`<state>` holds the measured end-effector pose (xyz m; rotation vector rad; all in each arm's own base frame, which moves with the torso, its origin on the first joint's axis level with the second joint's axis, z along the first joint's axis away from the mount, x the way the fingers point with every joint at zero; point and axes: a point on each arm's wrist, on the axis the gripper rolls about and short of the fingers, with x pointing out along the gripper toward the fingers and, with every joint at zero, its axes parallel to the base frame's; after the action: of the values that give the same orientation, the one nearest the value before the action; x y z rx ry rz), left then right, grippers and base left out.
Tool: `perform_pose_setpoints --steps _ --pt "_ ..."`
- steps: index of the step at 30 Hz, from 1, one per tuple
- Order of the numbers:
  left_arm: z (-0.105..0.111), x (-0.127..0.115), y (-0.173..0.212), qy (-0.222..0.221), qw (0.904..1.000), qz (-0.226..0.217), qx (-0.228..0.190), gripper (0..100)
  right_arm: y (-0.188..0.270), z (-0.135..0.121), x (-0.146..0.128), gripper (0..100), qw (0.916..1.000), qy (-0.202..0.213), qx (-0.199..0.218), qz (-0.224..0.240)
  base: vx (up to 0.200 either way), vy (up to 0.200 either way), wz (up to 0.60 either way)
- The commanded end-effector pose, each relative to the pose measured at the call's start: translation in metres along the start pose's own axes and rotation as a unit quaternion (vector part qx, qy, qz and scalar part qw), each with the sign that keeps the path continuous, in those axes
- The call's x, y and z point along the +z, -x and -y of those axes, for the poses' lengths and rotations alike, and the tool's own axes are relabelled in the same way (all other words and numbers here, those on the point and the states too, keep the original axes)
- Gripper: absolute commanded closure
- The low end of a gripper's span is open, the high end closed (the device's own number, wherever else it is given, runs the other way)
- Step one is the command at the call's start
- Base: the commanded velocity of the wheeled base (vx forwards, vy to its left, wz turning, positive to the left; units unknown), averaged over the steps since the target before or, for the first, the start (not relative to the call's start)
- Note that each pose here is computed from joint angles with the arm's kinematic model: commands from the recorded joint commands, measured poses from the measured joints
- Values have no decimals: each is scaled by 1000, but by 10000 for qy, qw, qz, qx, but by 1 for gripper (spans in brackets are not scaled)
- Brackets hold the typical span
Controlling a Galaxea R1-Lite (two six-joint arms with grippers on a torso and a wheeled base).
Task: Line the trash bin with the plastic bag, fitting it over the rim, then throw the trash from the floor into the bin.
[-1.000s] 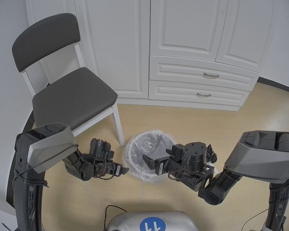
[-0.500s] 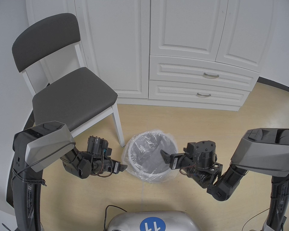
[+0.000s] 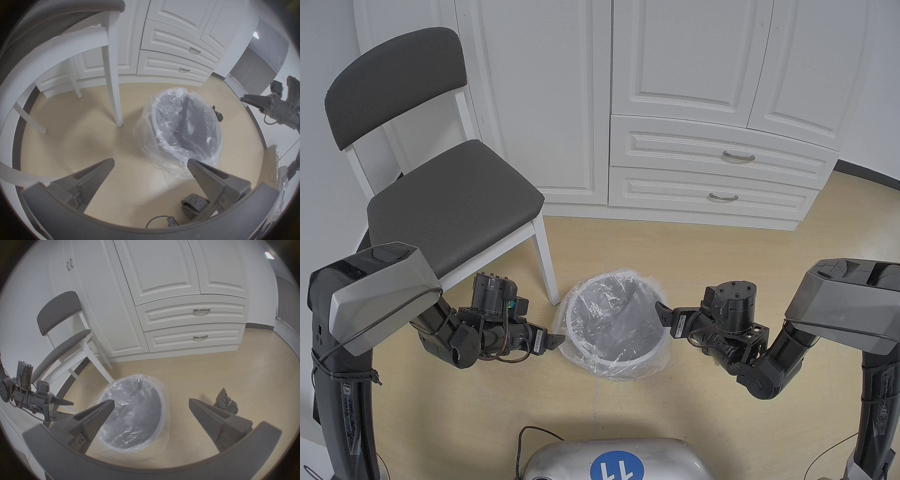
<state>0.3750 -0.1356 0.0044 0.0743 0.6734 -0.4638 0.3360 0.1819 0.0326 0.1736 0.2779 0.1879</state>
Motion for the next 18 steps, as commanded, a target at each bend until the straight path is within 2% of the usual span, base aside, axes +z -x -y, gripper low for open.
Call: perform_pose_setpoints --steps 1,3,8,13,18 --pt "9 -7 -8 -55 9999 -93 -128 0 -7 4 -6 0 10000 9 -73 -55 0 0 0" --pt "14 -11 -15 -81 9998 -54 -159 0 -11 7 -9 0 9999 9 -110 -78 0 0 0" --pt "9 -13 -19 -77 9999 126 -87 0 -18 10 -17 0 9997 29 -169 -149 0 0 0" --pt "-14 1 -3 46 9995 302 113 0 -27 14 -27 0 9995 40 -242 -216 0 0 0" --pt "-18 -1 -2 87 9998 87 158 0 -31 17 -29 0 9993 29 -286 -237 0 0 0"
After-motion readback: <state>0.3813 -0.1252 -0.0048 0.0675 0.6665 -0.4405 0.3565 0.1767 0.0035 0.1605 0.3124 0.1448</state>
